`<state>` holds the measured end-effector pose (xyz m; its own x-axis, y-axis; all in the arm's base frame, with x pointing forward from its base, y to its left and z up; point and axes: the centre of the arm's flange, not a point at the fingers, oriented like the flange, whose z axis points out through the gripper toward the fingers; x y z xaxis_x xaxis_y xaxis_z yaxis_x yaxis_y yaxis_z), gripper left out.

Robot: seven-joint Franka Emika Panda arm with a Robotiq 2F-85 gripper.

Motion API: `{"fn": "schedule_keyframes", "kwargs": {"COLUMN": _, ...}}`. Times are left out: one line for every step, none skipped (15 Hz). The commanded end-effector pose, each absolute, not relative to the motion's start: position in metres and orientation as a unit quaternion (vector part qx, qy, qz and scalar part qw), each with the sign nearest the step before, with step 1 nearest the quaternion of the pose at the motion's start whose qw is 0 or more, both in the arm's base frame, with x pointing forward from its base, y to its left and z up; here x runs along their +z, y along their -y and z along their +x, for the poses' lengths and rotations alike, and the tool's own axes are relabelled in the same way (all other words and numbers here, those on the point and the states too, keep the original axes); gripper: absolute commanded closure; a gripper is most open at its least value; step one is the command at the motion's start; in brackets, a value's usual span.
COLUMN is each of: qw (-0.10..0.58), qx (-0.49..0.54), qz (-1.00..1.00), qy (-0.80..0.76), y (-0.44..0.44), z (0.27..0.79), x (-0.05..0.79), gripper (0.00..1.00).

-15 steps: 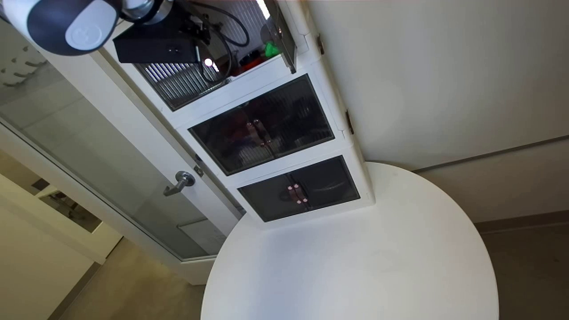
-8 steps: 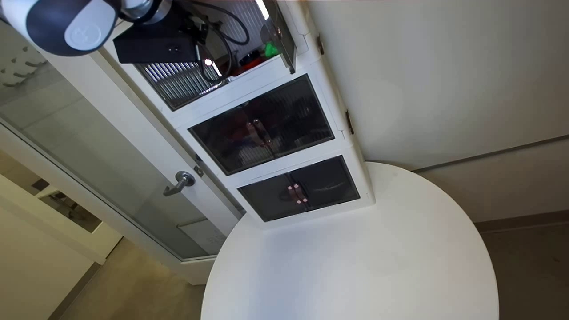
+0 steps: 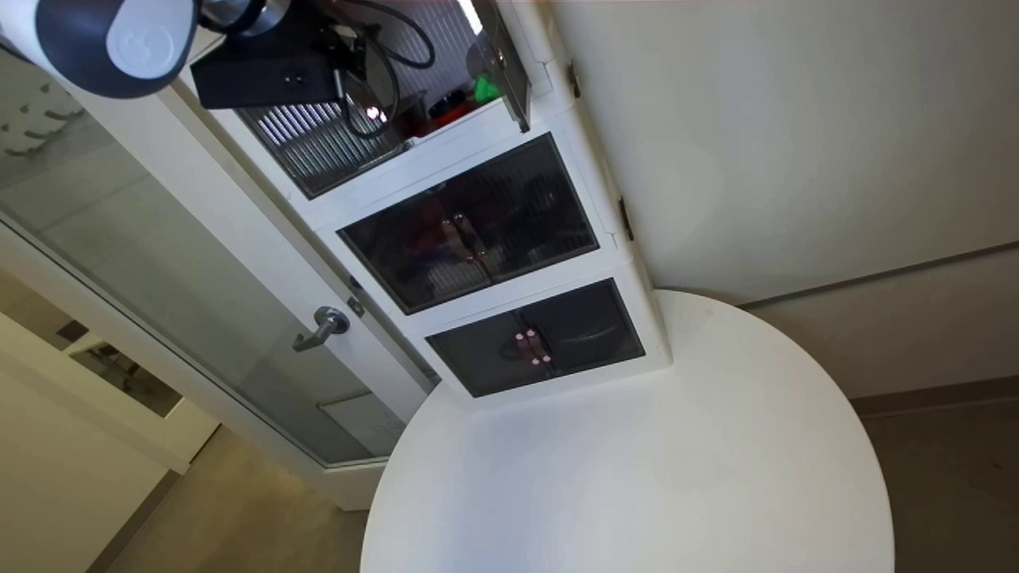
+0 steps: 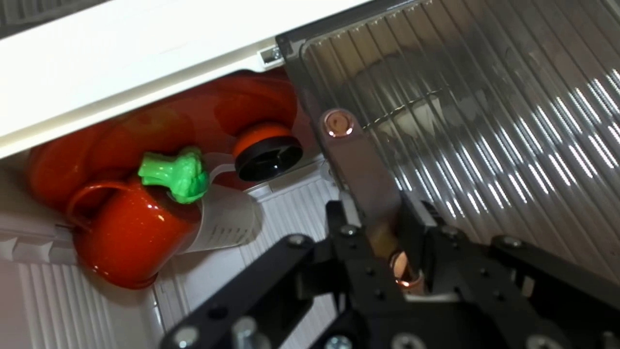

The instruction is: Open the doors of the topmost cabinet

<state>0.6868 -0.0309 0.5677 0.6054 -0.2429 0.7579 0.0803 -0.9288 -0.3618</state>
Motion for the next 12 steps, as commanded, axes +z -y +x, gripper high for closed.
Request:
{"fn": "schedule_keyframes", "kwargs": {"qw": 0.156, "qx": -0.405, "qz": -0.897, "qy": -0.083, "y": 0.034, "z": 0.682, "x": 0.57, "gripper": 0.94}}
{"fn": "schedule_keyframes", "kwargs": {"qw": 0.152, "qx": -0.4, "qz": -0.899, "qy": -0.088, "y": 0.033, "z": 0.681, "x": 0.572, "gripper": 0.94}}
{"fn": "schedule_keyframes", "kwargs": {"qw": 0.147, "qx": -0.396, "qz": -0.902, "qy": -0.094, "y": 0.032, "z": 0.68, "x": 0.573, "gripper": 0.94}}
{"fn": "schedule_keyframes", "kwargs": {"qw": 0.145, "qx": -0.392, "qz": -0.903, "qy": -0.098, "y": 0.031, "z": 0.679, "x": 0.575, "gripper": 0.94}}
{"fn": "schedule_keyframes", "kwargs": {"qw": 0.142, "qx": -0.388, "qz": -0.905, "qy": -0.102, "y": 0.029, "z": 0.678, "x": 0.576, "gripper": 0.94}}
{"fn": "schedule_keyframes", "kwargs": {"qw": 0.139, "qx": -0.383, "qz": -0.907, "qy": -0.105, "y": 0.028, "z": 0.676, "x": 0.577, "gripper": 0.94}}
{"fn": "schedule_keyframes", "kwargs": {"qw": 0.137, "qx": -0.375, "qz": -0.911, "qy": -0.107, "y": 0.027, "z": 0.675, "x": 0.578, "gripper": 0.94}}
{"fn": "schedule_keyframes", "kwargs": {"qw": 0.136, "qx": -0.366, "qz": -0.914, "qy": -0.108, "y": 0.026, "z": 0.674, "x": 0.579, "gripper": 0.94}}
{"fn": "schedule_keyframes", "kwargs": {"qw": 0.134, "qx": -0.356, "qz": -0.918, "qy": -0.109, "y": 0.025, "z": 0.673, "x": 0.579, "gripper": 0.94}}
{"fn": "schedule_keyframes", "kwargs": {"qw": 0.135, "qx": -0.345, "qz": -0.923, "qy": -0.106, "y": 0.024, "z": 0.672, "x": 0.581, "gripper": 0.94}}
{"fn": "schedule_keyframes", "kwargs": {"qw": 0.133, "qx": -0.338, "qz": -0.926, "qy": -0.105, "y": 0.023, "z": 0.67, "x": 0.584, "gripper": 0.94}}
{"fn": "schedule_keyframes", "kwargs": {"qw": 0.132, "qx": -0.331, "qz": -0.929, "qy": -0.102, "y": 0.024, "z": 0.667, "x": 0.588, "gripper": 0.94}}
